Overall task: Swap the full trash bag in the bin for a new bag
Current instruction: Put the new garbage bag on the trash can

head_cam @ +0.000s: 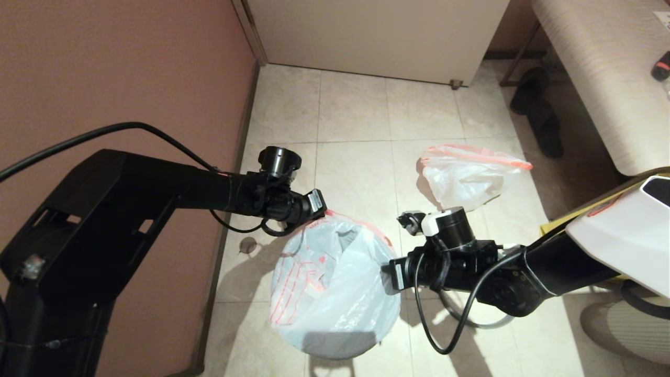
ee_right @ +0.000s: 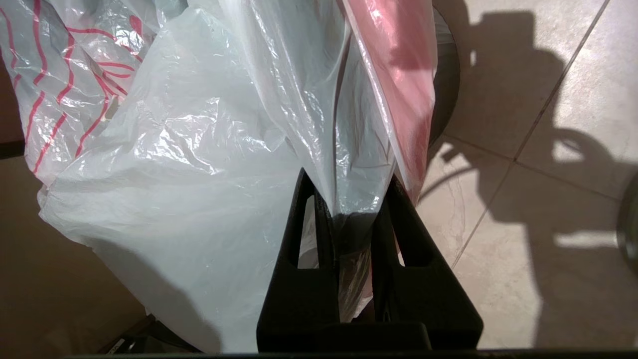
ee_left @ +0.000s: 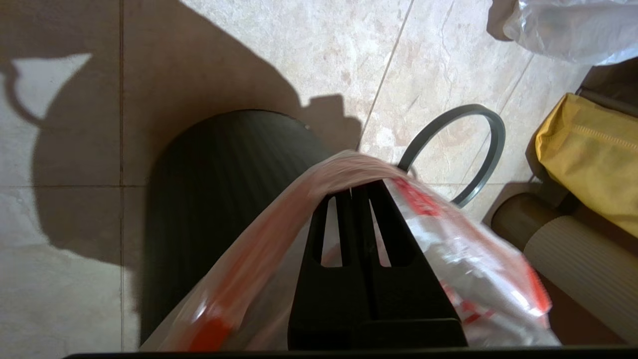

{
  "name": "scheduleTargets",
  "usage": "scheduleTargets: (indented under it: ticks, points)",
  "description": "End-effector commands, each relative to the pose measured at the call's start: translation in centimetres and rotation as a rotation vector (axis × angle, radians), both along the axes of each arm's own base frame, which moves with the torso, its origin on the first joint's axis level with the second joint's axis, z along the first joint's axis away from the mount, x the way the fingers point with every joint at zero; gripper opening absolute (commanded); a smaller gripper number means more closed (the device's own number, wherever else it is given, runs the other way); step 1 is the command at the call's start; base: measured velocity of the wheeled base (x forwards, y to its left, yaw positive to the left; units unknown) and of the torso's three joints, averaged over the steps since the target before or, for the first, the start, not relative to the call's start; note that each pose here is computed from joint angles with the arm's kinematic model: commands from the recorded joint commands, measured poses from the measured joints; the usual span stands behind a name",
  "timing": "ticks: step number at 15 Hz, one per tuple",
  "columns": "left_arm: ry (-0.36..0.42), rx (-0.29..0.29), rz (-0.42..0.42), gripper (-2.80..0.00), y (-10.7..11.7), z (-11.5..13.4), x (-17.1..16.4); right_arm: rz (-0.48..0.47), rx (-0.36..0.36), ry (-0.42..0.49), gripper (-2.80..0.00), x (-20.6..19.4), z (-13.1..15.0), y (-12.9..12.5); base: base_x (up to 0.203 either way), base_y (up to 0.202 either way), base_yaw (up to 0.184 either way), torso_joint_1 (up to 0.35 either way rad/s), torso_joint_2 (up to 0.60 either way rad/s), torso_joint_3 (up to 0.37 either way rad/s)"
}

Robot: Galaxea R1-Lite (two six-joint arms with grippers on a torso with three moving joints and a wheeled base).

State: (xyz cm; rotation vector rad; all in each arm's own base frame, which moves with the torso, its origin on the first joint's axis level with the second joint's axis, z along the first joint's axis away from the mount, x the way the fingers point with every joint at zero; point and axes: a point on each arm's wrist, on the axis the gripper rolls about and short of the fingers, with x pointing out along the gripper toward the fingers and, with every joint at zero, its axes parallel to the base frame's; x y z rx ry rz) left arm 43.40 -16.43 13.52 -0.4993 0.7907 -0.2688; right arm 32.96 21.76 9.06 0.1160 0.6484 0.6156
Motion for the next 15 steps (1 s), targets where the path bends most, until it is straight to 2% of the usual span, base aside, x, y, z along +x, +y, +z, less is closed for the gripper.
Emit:
scheduleTargets:
  ticks: [1, 4, 5, 10, 12, 15]
  points:
    - [-0.005, -0.012, 0.021, -2.80, 0.5, 0.3, 0.3, -0.016, 0.021, -0.029, -2.80, 0.2, 1.3, -0.8, 0.000, 0.000, 0.000, 0.000, 0.00, 0.000]
    - [-0.019, -0.020, 0.045, -2.80, 0.7, 0.9, 0.3, -0.039, 0.028, -0.045, -2.80, 0.6, 1.8, -1.4, 0.000, 0.000, 0.000, 0.000, 0.00, 0.000]
    - [-0.045, -0.013, 0.081, -2.80, 1.2, 1.6, 0.5, -0.042, 0.029, -0.046, -2.80, 0.7, 1.9, -1.5, 0.000, 0.000, 0.000, 0.000, 0.00, 0.000]
    - [-0.177, -0.053, 0.136, -2.80, 2.6, 8.6, -2.3, -0.068, 0.006, -0.026, -2.80, 1.8, 0.3, -1.3, 0.000, 0.000, 0.000, 0.000, 0.00, 0.000]
    - [-0.167, -0.033, 0.147, -2.80, 2.9, 10.5, -3.5, -0.088, -0.007, -0.007, -2.80, 3.3, -1.9, -1.3, 0.000, 0.000, 0.000, 0.000, 0.00, 0.000]
    - [-0.106, -0.007, 0.153, -2.80, 3.5, 12.6, -4.5, -0.110, 0.021, -0.064, -2.80, 5.7, -4.3, -1.3, 0.000, 0.000, 0.000, 0.000, 0.00, 0.000]
